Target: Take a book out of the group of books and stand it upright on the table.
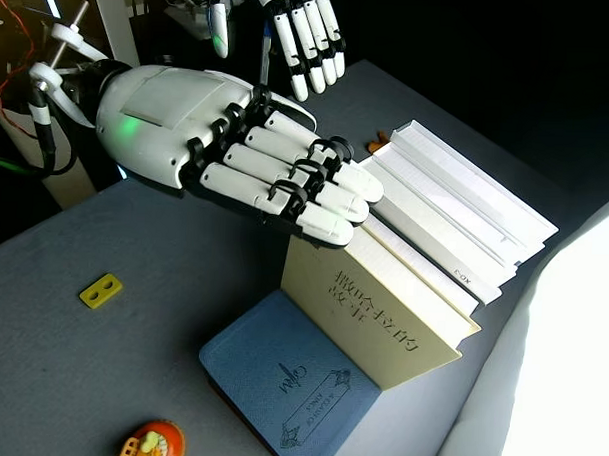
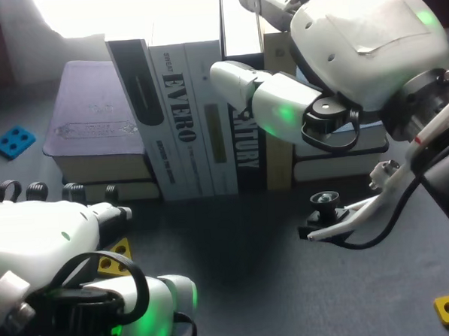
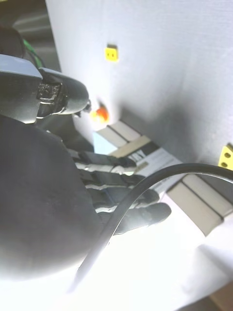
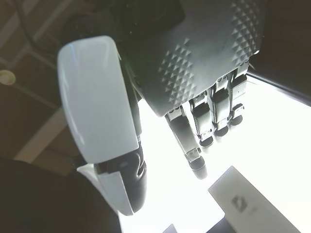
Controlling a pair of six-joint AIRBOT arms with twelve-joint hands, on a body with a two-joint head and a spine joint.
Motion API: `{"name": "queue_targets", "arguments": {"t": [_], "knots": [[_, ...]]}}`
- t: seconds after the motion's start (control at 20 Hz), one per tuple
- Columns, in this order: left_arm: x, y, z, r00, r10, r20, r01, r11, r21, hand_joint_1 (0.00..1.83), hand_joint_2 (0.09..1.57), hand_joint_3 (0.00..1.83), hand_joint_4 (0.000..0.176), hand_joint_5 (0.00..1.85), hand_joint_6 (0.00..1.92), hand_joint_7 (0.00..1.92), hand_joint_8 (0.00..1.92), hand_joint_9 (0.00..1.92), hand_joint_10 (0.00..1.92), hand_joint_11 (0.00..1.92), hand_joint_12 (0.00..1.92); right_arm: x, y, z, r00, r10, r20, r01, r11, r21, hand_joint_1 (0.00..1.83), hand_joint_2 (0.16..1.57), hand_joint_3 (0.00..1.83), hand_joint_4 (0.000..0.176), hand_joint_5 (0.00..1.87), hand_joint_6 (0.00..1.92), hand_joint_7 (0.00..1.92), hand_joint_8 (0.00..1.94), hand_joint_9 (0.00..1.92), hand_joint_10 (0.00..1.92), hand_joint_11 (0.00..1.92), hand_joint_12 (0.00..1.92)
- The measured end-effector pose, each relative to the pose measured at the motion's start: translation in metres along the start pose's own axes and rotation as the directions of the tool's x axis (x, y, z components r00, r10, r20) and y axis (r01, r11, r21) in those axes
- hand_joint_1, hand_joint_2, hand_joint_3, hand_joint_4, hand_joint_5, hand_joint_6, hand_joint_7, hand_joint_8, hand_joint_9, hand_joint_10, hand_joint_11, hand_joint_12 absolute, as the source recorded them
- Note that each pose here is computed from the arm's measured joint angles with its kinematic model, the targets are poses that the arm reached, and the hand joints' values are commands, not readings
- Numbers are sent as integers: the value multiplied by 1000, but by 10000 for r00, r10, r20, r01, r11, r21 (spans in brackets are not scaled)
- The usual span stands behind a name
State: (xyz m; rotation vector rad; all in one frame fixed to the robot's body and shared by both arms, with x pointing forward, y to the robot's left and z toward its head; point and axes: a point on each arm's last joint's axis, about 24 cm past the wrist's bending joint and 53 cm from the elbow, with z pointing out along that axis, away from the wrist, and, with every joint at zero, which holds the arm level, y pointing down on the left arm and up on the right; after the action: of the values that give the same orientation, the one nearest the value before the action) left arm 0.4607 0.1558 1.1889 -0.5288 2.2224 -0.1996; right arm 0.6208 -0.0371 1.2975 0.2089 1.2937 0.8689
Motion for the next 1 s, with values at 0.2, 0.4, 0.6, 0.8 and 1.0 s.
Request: {"name": "queue_targets", "arguments": {"t": [0.2, 0.4, 0.6, 0.8, 1.0], "knots": [[0, 1, 0, 10000, -40, -15, 40, 10000, -51, 0, 1301, 2, 53, 127, 6, 80, 4, 70, 3, 0, 256, 12, -7, -2, 9997, -30, -230, 33, 9999, 142, 0, 1247, 5, 0, 397, 167, 103, 33, 0, 0, 0, 0], [2, 2, 0, 10000, -40, -74, 39, 10000, -69, 0, 1300, 0, 44, 143, 7, 107, 7, 83, 11, 0, 265, 16, -4, -3, 9995, 21, -313, -20, 10000, 53, 0, 1237, 0, 0, 355, 151, 58, 11, 0, 0, 0, 0], [3, 2, 0, 9999, -60, -142, 59, 9999, -83, 0, 1299, 0, 42, 127, 3, 84, 1, 71, 4, 0, 282, 25, -9, -7, 9984, -62, -568, 69, 9999, 117, 0, 1236, 0, 0, 407, 176, 136, 38, 0, 0, 0, 0], [3, 2, 0, 9999, -60, -140, 59, 9999, -90, 0, 1296, 0, 46, 137, 6, 97, 5, 71, 3, 0, 294, 26, -7, -11, 9982, -223, -561, 227, 9997, 71, 0, 1235, 0, 0, 516, 225, 186, 51, 0, 0, 0, 0], [4, 3, 0, 9999, -25, -145, 23, 9999, -117, 20, 1298, 0, 45, 137, 3, 107, 5, 84, 5, 0, 304, 22, -1, -18, 9980, -296, -559, 294, 9996, -42, 0, 1235, 0, 0, 642, 283, 43, 1, 0, 0, 0, 0]]}}
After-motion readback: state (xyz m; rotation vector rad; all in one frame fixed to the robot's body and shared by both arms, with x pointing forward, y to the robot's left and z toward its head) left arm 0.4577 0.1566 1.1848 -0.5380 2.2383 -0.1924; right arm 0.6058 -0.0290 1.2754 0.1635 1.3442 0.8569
